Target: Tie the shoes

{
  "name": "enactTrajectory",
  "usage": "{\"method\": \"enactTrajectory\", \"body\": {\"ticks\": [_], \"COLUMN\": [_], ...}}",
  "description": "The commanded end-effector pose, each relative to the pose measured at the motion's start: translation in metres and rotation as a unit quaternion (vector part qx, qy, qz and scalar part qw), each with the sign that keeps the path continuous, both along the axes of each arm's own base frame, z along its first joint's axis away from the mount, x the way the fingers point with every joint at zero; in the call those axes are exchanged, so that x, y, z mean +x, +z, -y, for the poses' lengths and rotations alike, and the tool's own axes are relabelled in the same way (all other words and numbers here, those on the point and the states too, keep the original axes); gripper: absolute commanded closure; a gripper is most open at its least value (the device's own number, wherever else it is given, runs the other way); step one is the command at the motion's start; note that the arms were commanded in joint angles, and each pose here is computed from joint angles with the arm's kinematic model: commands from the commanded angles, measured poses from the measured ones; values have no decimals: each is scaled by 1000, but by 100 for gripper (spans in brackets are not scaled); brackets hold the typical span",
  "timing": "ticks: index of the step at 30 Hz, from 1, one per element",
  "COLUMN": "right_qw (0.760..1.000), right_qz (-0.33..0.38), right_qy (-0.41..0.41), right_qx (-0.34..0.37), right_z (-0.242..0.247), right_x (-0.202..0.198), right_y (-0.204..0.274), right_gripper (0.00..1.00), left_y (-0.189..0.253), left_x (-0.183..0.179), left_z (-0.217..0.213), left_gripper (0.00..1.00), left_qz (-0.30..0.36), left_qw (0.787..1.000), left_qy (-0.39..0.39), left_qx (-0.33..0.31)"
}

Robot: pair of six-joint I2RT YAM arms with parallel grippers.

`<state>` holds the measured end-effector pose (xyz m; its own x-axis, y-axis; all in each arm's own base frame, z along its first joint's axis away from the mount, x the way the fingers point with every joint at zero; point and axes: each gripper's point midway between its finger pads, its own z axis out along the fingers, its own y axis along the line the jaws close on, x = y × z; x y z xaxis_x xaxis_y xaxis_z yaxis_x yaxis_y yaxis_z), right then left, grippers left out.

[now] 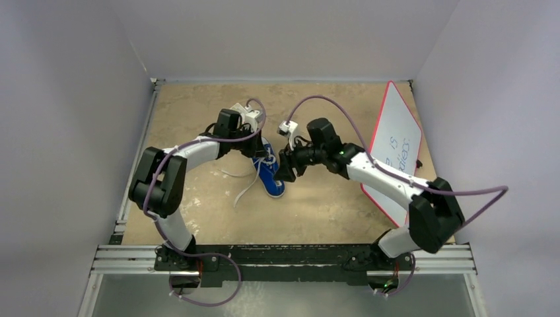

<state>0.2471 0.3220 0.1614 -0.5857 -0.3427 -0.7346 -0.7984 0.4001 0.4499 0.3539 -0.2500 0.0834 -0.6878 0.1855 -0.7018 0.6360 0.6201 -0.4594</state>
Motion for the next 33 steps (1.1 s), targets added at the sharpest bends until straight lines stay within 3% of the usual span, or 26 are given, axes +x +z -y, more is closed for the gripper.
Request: {"method": "enactTrajectory", "body": {"ticks": [1,6,14,21,33], "right_qw": [968,904,852,827,812], "right_qz": [248,405,488,512,507], "right_qy": [23,129,155,167,201], "right_qx": [43,-39,-110,-161,-209], "right_z": [-8,-40,-108,-125,-131], "right_x": [26,16,56,83,97], "right_y": [46,17,-16,-42,-86], "right_gripper": [39,36,33,34,34], "left_y": [14,1,-1,-12,-10], "left_x": [11,26,30,31,24], "left_z": [2,7,12,-8,-4], "left_gripper": [100,100,100,100,100], "left_qz": [-10,-55,-79,-100,-109], "left_qw": [1000,998,997,995,994], "left_qy": [-16,13,14,22,6], "left_qx": [-21,-19,-24,-4,-16]}}
